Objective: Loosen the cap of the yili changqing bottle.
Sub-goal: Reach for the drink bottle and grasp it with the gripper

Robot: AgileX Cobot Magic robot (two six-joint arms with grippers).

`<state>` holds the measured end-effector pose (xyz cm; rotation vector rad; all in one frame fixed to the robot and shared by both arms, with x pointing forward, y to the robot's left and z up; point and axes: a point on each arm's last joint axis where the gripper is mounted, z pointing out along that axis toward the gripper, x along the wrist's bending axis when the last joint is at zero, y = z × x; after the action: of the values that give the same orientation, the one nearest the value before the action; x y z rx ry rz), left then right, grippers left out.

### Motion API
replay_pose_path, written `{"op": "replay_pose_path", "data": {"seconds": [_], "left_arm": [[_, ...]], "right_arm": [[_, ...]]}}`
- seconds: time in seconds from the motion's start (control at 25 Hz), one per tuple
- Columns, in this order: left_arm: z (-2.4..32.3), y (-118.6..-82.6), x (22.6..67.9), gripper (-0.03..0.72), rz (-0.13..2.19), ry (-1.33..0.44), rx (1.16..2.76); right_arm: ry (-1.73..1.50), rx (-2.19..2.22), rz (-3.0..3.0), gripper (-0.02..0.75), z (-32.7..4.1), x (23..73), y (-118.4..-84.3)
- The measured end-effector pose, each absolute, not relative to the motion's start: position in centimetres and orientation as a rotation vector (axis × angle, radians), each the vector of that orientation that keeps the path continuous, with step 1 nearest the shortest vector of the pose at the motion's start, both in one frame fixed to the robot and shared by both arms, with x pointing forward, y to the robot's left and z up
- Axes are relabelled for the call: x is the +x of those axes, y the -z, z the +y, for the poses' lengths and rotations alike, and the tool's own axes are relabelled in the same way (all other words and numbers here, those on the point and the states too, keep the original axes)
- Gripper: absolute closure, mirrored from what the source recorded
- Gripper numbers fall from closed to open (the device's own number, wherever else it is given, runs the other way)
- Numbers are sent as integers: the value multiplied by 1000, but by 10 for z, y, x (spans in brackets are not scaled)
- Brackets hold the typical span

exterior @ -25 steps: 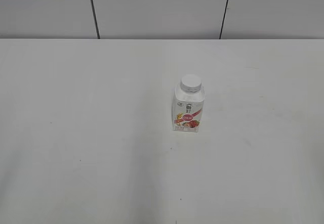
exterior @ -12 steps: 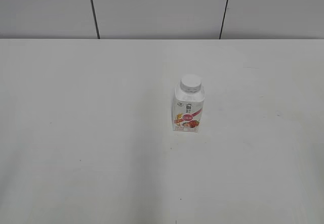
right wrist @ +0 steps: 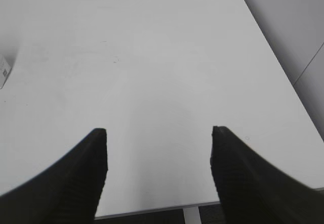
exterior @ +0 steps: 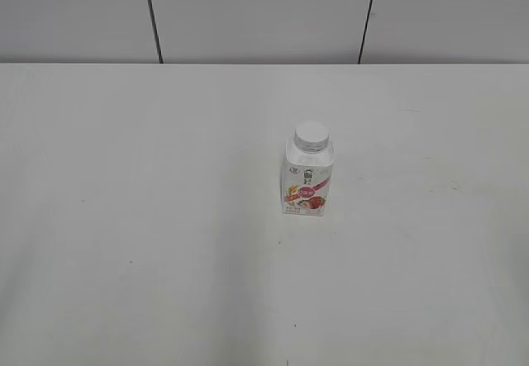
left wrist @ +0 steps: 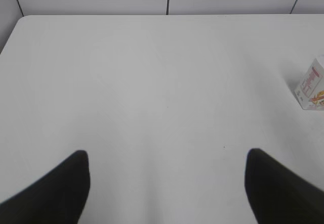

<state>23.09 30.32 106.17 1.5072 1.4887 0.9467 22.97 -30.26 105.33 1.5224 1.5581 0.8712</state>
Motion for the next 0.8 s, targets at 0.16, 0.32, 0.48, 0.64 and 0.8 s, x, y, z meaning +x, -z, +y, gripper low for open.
{"op": "replay_pose_path", "data": {"seconds": [0.16, 0.32, 0.48, 0.64, 0.8], "left_arm": [[303, -1062, 231, 121, 1488, -948, 1507], [303, -1068, 231, 123, 1456, -974, 1474], [303, -1076, 235, 123, 1380, -1031, 1399], [302, -1072, 244, 134, 1339, -1060, 1360], [301, -1067, 258, 137, 1316, -1075, 1340]], "right_arm": [[-872, 1523, 1558, 228, -302, 230, -1053], [-872, 1523, 1558, 228, -302, 230, -1053], [-872, 1523, 1558, 228, -302, 230, -1053], [-872, 1523, 1558, 228, -302, 230, -1053], [-872, 1523, 1558, 228, -302, 230, -1053]]}}
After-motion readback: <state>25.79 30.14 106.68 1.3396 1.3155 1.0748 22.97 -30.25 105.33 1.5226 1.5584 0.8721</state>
